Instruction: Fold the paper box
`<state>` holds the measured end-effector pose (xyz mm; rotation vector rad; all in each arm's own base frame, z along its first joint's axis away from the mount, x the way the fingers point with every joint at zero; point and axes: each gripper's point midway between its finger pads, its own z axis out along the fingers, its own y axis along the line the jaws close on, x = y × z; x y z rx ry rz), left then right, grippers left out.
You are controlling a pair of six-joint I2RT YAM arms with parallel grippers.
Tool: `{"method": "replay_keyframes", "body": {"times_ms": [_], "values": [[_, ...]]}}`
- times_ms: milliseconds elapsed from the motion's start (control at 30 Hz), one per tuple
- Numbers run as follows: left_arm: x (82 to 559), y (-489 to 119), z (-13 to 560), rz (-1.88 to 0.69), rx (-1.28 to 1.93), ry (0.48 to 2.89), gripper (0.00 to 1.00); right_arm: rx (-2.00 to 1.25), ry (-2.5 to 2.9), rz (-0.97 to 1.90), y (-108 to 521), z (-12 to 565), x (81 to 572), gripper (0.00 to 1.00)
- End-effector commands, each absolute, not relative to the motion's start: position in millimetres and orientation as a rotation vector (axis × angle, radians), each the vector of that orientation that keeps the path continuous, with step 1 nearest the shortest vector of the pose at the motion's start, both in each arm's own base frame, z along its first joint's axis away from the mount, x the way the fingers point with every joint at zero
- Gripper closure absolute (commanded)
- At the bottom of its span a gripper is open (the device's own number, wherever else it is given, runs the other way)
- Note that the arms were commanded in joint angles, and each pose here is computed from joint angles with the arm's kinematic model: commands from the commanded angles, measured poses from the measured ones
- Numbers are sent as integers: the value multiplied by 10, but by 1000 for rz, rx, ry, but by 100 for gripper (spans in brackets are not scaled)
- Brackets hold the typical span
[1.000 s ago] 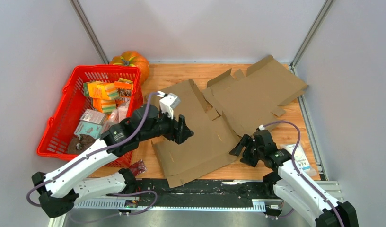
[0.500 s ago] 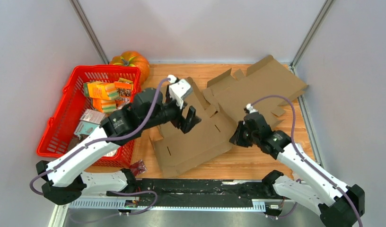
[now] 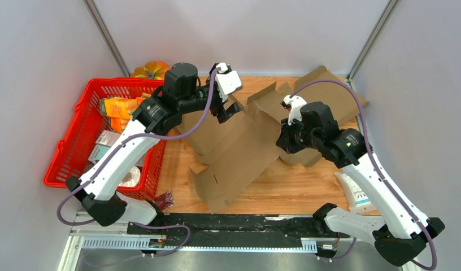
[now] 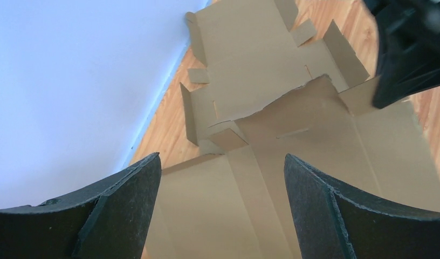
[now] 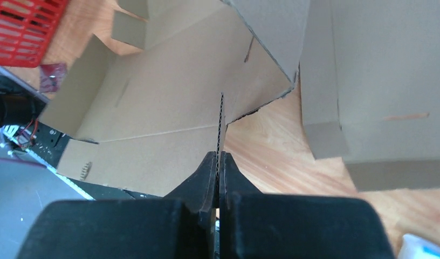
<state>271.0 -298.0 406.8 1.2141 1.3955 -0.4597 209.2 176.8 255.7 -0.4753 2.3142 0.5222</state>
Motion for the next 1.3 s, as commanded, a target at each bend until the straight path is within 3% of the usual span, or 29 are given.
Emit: {"method": "replay_keyframes", "body": {"times_ms": [0, 167, 367, 500, 733, 1000, 1267], "values": [[2622, -3238, 4253, -610, 1348, 1202, 9, -668, 2156, 582, 1842, 3032, 2022, 100], [2682, -3491, 4272, -686, 1296, 1044, 7, -721, 2115, 654, 1946, 3236, 1983, 100], [2684, -3590, 4044, -720, 1376, 1050, 10, -717, 2130, 661, 1984, 3198, 2037, 100], [2753, -3453, 3935, -644, 1329, 1106, 10, -707, 2140, 667, 2012, 3192, 2078, 100], [2469, -3160, 4014, -542, 1252, 1104, 9, -689, 2157, 660, 2000, 3145, 2131, 100], [2500, -3202, 3641, -458, 1295, 1136, 9, -705, 2162, 693, 2050, 3126, 2133, 100], [2682, -3358, 3422, -396, 1330, 1150, 16, -698, 2134, 735, 2068, 3238, 2079, 100]]}}
